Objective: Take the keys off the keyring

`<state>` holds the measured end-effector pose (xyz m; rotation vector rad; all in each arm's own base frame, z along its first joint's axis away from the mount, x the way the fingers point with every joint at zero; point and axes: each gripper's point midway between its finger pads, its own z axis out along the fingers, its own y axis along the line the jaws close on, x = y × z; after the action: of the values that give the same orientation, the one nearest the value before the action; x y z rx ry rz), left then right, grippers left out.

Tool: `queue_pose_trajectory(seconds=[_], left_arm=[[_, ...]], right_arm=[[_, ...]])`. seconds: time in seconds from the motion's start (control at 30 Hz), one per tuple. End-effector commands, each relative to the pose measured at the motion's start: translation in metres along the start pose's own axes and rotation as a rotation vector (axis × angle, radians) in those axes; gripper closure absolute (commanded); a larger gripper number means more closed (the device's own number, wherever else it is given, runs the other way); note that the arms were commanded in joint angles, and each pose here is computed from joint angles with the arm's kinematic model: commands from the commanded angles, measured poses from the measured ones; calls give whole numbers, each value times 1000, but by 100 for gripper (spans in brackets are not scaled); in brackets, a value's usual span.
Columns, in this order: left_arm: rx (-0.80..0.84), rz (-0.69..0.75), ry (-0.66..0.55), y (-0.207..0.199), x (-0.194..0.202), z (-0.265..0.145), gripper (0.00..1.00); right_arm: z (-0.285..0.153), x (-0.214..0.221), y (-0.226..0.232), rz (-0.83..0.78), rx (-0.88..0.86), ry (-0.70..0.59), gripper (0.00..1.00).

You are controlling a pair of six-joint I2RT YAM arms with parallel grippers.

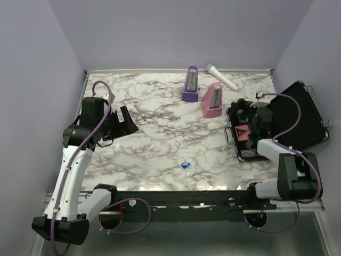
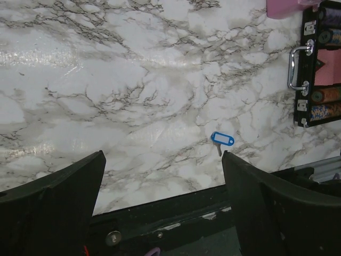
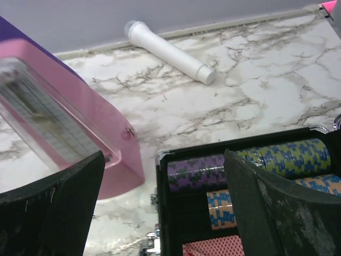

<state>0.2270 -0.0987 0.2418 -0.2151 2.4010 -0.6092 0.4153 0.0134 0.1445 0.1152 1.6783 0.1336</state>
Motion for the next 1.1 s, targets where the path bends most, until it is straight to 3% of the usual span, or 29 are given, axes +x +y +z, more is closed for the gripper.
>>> queue_pose_trajectory(seconds=[0.0, 0.2, 0.3, 0.37, 0.4, 0.57, 0.8, 1.07], left_arm=[[-80, 41, 11, 16, 9, -8, 1], [-161, 29, -37, 31, 9, -20, 1], [-149, 30, -25, 32, 16, -16, 1], [-103, 29, -18, 26, 21, -15, 1], [-87, 27, -29, 23, 22, -16, 1], [-53, 7, -58, 20, 28, -21, 1], [-46, -7, -32, 30, 50, -9, 1], [-10, -13, -31, 32, 64, -1, 2]], right_arm=[[-6, -22, 17, 132, -6, 125, 0], [-12, -48, 39, 238, -13, 389, 0], [-23, -63, 40, 290, 22, 395, 0], [-34, -60, 21, 438, 204, 383, 0], [-46, -46, 13, 481, 285, 436, 0], [-57, -26, 61, 515, 25, 642, 0], [-111, 28, 102, 746, -39, 938, 9], [-179, 57, 160, 813, -110, 1132, 9]])
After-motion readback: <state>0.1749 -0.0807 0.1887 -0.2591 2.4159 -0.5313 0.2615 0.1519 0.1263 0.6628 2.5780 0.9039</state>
